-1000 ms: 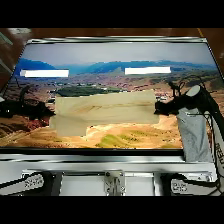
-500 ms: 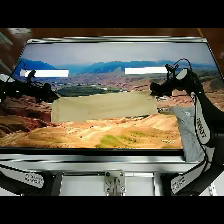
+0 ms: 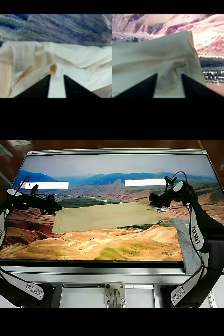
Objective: Fold the shirts.
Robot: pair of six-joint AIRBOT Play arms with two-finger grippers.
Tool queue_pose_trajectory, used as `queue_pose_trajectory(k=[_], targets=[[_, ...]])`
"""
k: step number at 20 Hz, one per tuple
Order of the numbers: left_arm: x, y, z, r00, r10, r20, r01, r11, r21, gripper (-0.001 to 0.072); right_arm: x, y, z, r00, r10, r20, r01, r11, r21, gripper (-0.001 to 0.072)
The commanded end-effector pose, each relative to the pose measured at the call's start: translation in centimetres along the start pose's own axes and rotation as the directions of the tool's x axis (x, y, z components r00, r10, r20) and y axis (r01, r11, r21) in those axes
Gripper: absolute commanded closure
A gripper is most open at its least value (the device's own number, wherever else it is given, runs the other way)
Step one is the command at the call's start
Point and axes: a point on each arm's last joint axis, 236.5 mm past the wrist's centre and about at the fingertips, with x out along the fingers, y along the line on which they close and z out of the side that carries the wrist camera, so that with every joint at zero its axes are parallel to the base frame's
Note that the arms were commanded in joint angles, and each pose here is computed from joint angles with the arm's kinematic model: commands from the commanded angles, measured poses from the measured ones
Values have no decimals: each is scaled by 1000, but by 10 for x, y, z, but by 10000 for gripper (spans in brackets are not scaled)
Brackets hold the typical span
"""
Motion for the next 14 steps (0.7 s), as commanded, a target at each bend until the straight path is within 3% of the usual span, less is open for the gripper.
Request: queue_pose_trajectory(k=[1,4,8,13,14], targets=[[-4,0,-11,998,-24,-56,23,999,-24,165,-12,3,-1,1000,7,-7,-8,999,-41,26],[-25,2,-15,996,-43,-84,40,999,-37,163,-34,-27,-5,998,-60,-35,59,998,-25,26],[-38,-8,-18,995,-52,-81,50,999,-18,171,-15,-26,-25,986,109,-125,-87,982,170,25],[-34,-34,-21,991,-101,-84,102,995,3,172,34,13,-43,950,257,-176,-206,942,265,29],[-33,-38,-22,990,-109,-88,110,994,7,172,39,16,-44,950,257,-176,-208,945,253,106]])
